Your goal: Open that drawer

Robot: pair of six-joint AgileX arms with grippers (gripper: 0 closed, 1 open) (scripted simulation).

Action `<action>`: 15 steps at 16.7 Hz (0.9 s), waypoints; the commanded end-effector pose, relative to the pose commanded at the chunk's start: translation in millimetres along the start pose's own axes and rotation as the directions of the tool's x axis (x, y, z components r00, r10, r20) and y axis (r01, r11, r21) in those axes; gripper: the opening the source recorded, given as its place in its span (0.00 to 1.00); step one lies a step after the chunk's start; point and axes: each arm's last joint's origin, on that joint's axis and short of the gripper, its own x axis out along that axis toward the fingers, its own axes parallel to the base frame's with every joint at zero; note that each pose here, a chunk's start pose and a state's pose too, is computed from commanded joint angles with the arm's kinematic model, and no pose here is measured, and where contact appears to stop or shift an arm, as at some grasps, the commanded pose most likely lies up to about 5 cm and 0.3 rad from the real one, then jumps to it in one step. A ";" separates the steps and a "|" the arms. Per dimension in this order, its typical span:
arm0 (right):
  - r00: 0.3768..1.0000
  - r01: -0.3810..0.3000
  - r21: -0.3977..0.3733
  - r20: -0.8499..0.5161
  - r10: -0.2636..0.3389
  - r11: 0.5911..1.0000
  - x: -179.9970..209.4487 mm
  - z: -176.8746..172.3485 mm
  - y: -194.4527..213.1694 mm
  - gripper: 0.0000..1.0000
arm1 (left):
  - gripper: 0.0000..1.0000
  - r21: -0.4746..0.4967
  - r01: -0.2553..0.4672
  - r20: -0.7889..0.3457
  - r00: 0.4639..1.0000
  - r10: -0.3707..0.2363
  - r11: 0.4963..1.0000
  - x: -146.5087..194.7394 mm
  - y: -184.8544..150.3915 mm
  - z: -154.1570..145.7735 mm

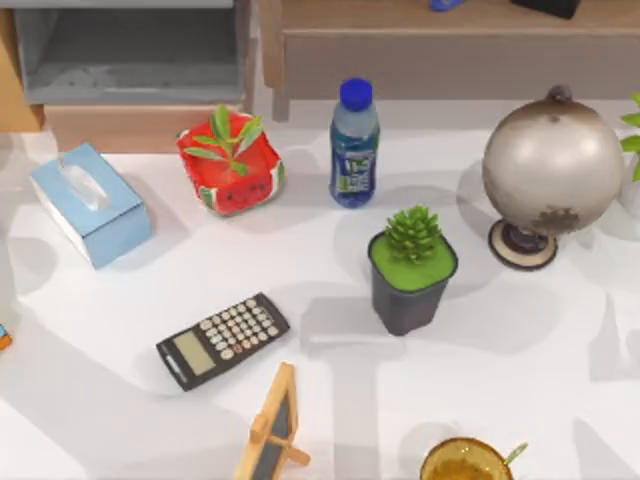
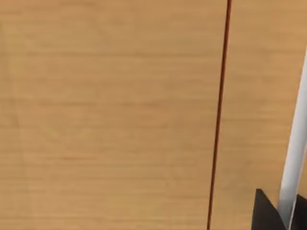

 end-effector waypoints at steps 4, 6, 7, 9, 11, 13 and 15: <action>1.000 0.000 0.000 0.000 0.000 1.000 0.0 0.0 0.0 1.00 | 0.00 0.000 0.000 0.000 1.000 0.000 1.000 0.0 0.0 0.0; 1.000 0.000 0.000 0.000 0.000 1.000 0.0 0.0 0.0 1.00 | 0.00 -0.012 0.015 -0.004 1.000 -0.015 1.000 -1.8 -4.5 -1.8; 1.000 0.000 0.000 0.000 0.000 1.000 0.0 0.0 0.0 1.00 | 0.00 -0.010 0.010 -0.006 1.000 -0.010 1.000 -5.2 -3.0 -2.9; 1.000 0.000 0.000 0.000 0.000 1.000 0.0 0.0 0.0 1.00 | 0.00 -0.013 0.012 -0.007 1.000 -0.012 1.000 -18.4 -3.4 -3.8; 1.000 0.000 0.000 0.000 0.000 1.000 0.0 0.0 0.0 1.00 | 0.00 -0.026 0.035 -0.005 0.999 -0.035 0.999 -38.9 -9.6 -2.0; 1.000 0.000 0.000 0.000 0.000 1.000 0.0 0.0 0.0 1.00 | 0.00 -0.025 0.035 -0.003 0.999 -0.035 0.999 -56.1 -9.9 -1.1; 1.000 0.000 0.000 0.000 0.000 1.000 0.0 0.0 0.0 1.00 | 0.00 -0.014 0.018 -0.003 1.000 -0.018 1.000 -63.9 -5.3 -1.4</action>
